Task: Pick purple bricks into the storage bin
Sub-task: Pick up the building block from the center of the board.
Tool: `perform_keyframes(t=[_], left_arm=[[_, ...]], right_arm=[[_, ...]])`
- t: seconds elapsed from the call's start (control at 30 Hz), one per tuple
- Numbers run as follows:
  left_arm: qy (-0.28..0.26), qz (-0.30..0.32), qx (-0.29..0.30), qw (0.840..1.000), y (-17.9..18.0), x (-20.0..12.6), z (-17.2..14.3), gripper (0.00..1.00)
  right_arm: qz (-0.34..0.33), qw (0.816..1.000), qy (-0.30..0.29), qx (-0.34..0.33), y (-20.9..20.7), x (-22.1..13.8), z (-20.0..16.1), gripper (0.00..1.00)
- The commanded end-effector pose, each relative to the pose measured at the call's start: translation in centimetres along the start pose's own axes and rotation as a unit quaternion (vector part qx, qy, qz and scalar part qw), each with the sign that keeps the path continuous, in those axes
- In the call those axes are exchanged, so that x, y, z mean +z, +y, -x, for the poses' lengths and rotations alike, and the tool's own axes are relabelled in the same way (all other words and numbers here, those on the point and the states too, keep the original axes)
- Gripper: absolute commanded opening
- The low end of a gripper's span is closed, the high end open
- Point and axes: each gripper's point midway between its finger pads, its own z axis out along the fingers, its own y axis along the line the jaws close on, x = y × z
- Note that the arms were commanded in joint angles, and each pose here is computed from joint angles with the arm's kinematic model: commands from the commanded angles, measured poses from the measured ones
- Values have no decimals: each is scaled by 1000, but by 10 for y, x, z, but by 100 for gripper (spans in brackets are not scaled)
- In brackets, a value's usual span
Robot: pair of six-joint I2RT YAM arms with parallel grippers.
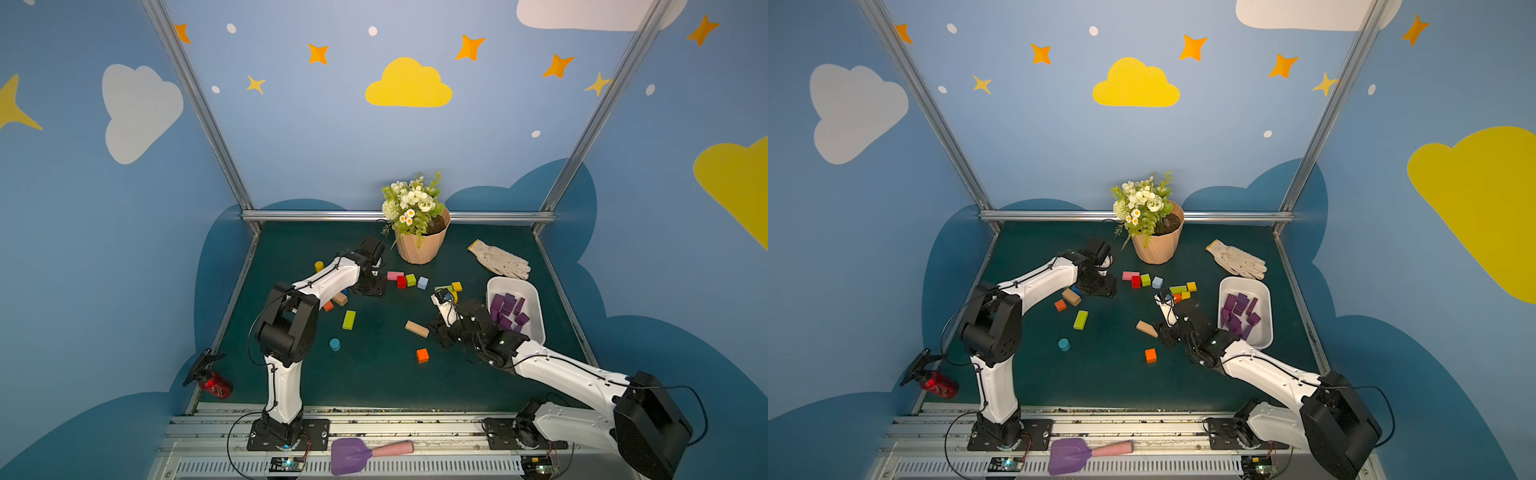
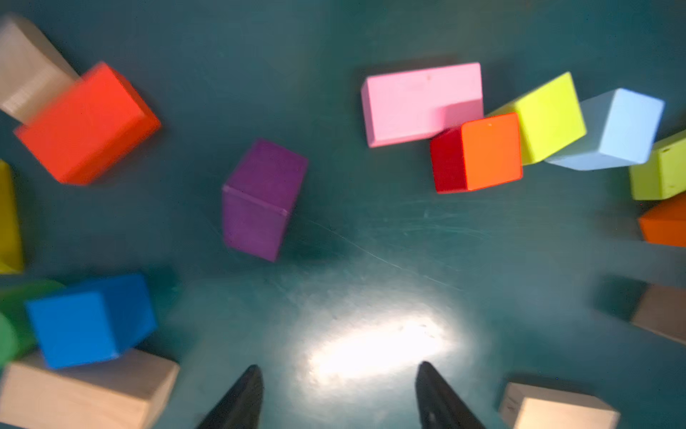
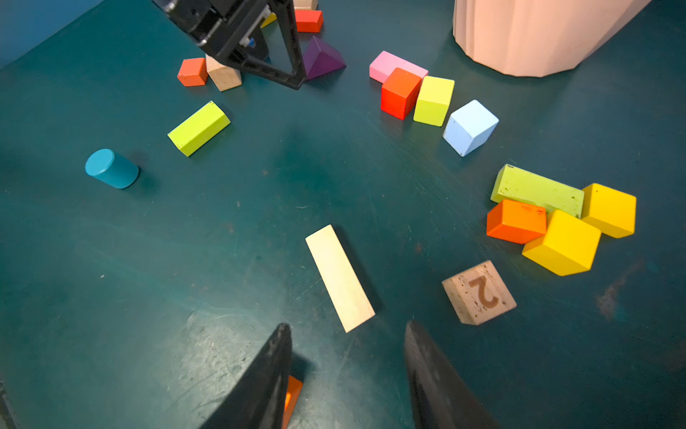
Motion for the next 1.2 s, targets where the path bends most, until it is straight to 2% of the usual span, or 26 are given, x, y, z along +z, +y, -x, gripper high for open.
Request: perform_keyframes(t=[0.0,0.13,0.33,0.63,1.17], left_arm=[[-33,39,26,998,25,-1,9,72],[-67,34,48,996,39,0,22,74],[-71,16,90,993,36,7,27,76],[-60,16,120,991,35,19,35,73],[-22,13,129,991,37,48,48,66]], right_arm=[[3,1000,-30,-10,4,-9,17,51],[6,999,-34,-16,6,-14,16,52],[3,999,-41,-20,6,-21,16,52],[4,999,-43,-23,9,-26,15,52],[2,999,-39,-31,15,-27,12,52]])
